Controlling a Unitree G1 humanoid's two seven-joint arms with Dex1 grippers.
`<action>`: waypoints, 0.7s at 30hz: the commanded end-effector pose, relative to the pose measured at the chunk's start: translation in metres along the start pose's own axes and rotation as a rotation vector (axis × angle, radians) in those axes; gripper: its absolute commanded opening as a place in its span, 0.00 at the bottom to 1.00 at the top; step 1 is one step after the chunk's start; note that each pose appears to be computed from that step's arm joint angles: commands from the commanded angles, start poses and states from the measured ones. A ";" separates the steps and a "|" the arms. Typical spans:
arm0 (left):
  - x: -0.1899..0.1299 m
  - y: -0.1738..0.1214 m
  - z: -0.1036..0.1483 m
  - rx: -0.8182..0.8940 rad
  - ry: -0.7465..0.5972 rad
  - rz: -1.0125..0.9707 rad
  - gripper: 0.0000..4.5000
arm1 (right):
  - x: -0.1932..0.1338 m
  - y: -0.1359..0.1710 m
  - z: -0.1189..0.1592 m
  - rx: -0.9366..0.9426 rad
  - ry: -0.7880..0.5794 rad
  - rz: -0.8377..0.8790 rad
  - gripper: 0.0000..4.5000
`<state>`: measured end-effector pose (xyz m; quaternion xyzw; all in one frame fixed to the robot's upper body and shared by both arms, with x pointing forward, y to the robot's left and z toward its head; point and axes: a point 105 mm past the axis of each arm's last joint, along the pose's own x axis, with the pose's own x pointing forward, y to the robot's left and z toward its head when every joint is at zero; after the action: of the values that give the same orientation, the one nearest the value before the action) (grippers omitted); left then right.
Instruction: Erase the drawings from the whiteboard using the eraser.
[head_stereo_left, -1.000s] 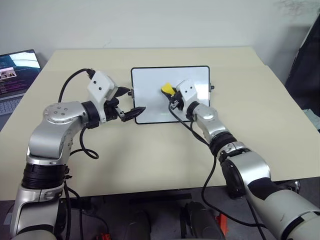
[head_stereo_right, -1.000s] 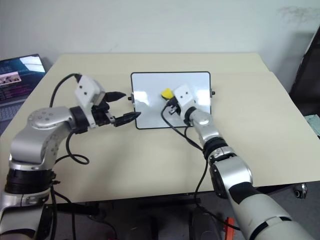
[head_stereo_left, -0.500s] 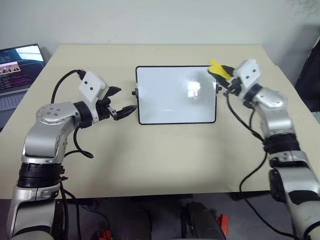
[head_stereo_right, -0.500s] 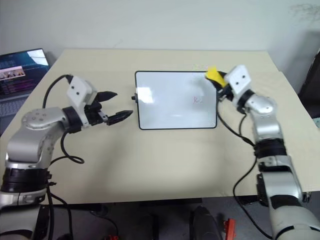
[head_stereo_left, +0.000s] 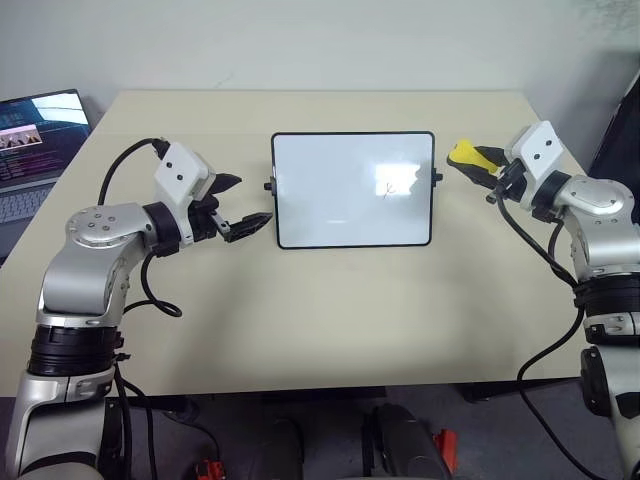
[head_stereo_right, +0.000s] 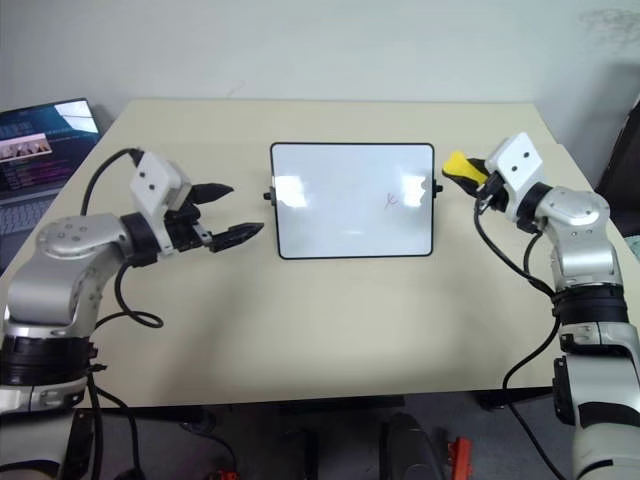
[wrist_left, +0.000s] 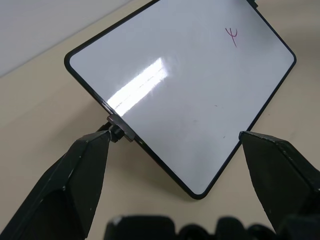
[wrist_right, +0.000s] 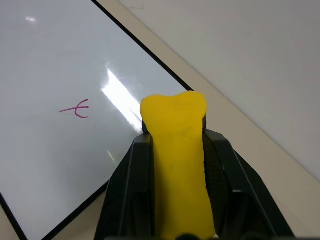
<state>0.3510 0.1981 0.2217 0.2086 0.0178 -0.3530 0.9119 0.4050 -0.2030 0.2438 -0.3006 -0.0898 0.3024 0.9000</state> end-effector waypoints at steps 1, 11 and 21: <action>-0.006 0.001 0.019 0.056 -0.040 -0.002 1.00 | -0.009 -0.009 0.015 -0.031 -0.039 -0.018 0.22; -0.008 0.003 0.015 0.062 -0.018 -0.004 1.00 | -0.033 -0.012 -0.004 -0.077 0.076 0.048 0.22; -0.004 0.001 0.017 0.068 -0.024 -0.016 1.00 | -0.038 -0.020 0.003 -0.098 0.073 0.028 0.22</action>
<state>0.3491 0.1973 0.2203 0.2176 0.0265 -0.3639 0.9053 0.3872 -0.2369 0.2368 -0.3508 -0.0316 0.3094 0.8833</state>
